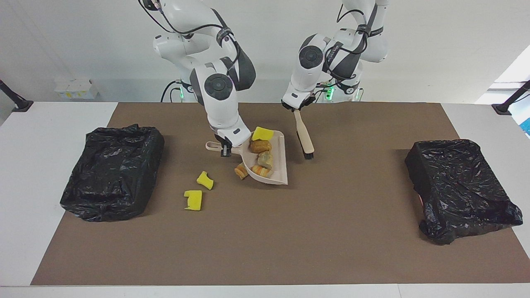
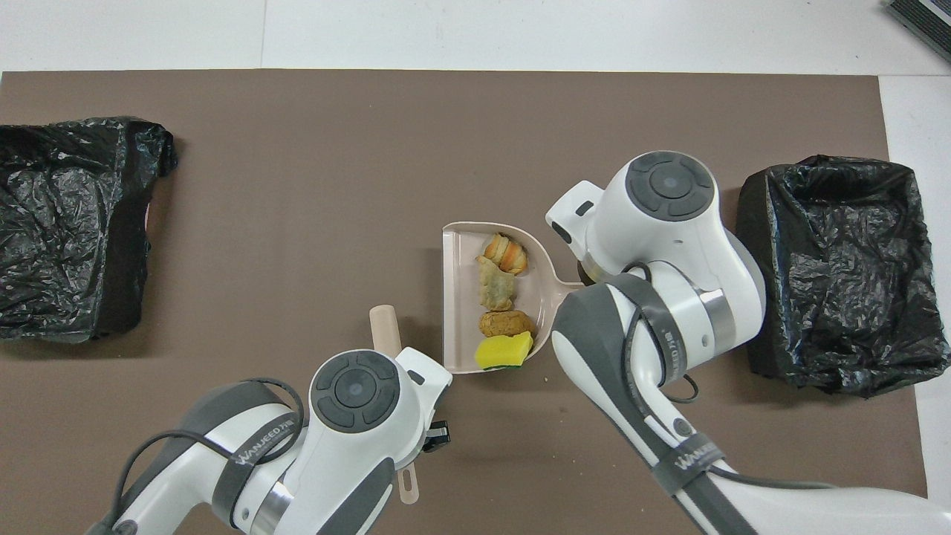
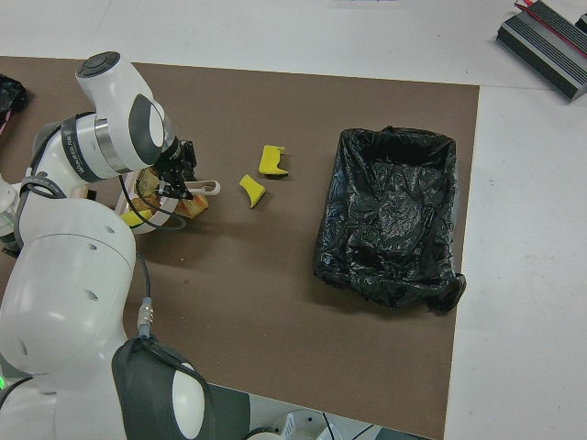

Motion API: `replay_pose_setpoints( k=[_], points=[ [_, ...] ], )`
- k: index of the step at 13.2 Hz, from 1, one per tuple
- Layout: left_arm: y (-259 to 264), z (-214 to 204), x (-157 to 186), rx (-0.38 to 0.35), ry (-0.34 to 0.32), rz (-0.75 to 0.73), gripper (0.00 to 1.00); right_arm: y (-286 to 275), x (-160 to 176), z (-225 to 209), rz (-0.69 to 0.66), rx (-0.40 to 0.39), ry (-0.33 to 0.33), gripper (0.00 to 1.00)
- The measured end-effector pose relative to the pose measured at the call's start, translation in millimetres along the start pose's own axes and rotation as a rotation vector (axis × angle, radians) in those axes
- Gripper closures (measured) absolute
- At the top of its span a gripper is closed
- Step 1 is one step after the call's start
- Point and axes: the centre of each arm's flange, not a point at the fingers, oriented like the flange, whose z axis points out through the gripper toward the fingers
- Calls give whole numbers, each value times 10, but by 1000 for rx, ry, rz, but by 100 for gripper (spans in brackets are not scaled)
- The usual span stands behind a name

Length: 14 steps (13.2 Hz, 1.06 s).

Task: Sweep and dump trash in bin
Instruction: 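Raise the dustpan with the right gripper while the left gripper withdraws the brush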

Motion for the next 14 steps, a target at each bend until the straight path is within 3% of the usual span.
replay_pose_setpoints(
  k=[4,7,10,14],
  points=[
    [236,366,-564,17,34,70,74,140,-597,-288,4,44,22,69],
    [407,656,-1008,6,21,91,74,245,-1208,-494,15,69,35,69],
    [418,735,-1220,-13,-12,101,74,318,-2270,-647,83,54,58,69],
    [417,806,-1257,-37,6,103,74,199,-3763,-734,198,27,-10,69]
  ],
)
